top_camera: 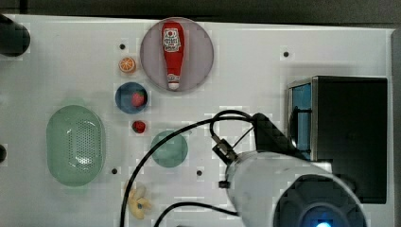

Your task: Flap open oven.

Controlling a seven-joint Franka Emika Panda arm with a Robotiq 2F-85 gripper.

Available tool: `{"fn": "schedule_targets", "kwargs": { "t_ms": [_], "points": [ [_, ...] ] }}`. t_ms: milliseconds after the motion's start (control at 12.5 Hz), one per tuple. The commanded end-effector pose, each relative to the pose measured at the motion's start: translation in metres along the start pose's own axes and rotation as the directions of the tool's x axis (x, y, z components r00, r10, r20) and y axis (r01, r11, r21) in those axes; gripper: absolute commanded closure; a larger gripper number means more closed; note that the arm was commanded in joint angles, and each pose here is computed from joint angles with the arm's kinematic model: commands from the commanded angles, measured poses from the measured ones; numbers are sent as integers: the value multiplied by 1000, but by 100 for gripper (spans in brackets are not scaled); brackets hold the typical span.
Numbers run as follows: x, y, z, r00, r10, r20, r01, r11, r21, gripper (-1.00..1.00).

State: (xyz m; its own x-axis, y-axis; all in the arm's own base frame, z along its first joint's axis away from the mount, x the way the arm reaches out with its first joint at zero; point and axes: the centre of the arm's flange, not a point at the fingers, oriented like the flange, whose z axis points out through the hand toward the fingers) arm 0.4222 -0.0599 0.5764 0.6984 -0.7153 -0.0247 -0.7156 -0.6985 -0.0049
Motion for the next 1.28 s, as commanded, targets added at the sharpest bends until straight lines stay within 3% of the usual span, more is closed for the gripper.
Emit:
{"fn": "schedule_targets", "kwargs": {
  "t_ms": [80, 560, 1040, 1280],
  "points": [
    [32, 28, 33, 966, -257, -4, 257, 966, -14, 65],
    [92, 77, 84, 848, -522, -89, 516, 852, -84, 65],
    [146, 106, 143, 826, -553, -107, 541, 832, -117, 65],
    [166, 108, 173, 766, -631, -122, 612, 775, -160, 65]
  ]
}}
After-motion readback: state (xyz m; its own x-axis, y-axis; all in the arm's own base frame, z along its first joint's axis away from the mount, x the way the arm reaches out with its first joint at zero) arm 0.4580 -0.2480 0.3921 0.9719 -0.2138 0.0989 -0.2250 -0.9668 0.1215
